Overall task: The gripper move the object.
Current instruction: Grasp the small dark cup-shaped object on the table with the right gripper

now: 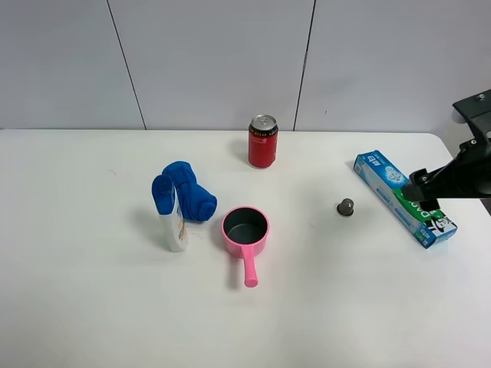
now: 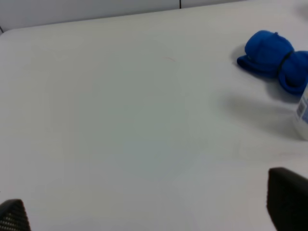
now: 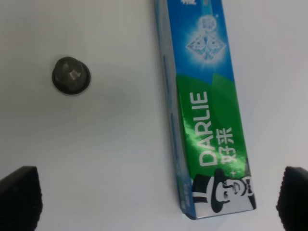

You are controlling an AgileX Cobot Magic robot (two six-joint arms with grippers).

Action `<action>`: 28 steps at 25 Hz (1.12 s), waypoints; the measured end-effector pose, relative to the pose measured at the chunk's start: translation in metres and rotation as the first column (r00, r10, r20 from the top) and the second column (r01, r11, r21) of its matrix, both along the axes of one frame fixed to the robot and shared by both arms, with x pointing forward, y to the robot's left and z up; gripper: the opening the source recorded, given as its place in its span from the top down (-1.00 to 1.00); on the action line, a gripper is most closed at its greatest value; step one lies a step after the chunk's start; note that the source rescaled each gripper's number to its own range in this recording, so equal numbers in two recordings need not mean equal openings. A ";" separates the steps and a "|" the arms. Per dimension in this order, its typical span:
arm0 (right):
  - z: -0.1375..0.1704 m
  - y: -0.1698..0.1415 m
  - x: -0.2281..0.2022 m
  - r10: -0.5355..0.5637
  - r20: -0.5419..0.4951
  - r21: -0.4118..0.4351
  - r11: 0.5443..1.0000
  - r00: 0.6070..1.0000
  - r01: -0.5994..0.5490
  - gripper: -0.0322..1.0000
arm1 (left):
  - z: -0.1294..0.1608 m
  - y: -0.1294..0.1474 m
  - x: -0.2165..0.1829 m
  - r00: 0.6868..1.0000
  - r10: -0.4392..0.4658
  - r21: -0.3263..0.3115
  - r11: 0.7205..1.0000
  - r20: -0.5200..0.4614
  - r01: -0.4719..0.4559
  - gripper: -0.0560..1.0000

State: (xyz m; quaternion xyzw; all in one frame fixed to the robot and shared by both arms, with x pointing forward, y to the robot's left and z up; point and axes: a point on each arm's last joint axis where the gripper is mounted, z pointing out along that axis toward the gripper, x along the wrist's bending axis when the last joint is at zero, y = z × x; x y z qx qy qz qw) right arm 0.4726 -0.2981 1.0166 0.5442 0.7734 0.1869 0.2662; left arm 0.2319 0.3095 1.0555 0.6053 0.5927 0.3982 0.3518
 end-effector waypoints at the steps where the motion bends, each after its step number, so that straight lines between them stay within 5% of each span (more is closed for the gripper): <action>1: -0.004 0.001 0.003 -0.010 -0.010 0.015 1.000 1.000 0.010 -1.00 | 0.000 0.000 0.000 1.000 0.000 0.000 1.000 0.000 0.000 -1.00; 9: -0.024 0.001 0.029 0.016 0.046 0.003 1.000 0.999 -0.017 -1.00 | 0.000 0.000 0.000 1.000 0.000 0.000 1.000 0.000 0.000 -1.00; 18: -0.080 0.007 0.052 0.127 -0.101 -0.060 0.989 0.987 -0.133 -1.00 | 0.000 0.000 0.000 1.000 0.000 0.000 1.000 0.000 0.000 -1.00; 23: -0.061 0.036 0.075 0.198 -0.101 -0.030 0.979 0.975 -0.202 -1.00 | 0.000 0.000 0.000 1.000 0.000 0.000 1.000 0.000 0.000 -1.00; 28: -0.043 0.056 0.104 0.176 -0.107 0.091 0.982 0.979 -0.166 -1.00 | 0.000 0.000 0.000 1.000 0.000 0.000 1.000 0.000 0.000 -1.00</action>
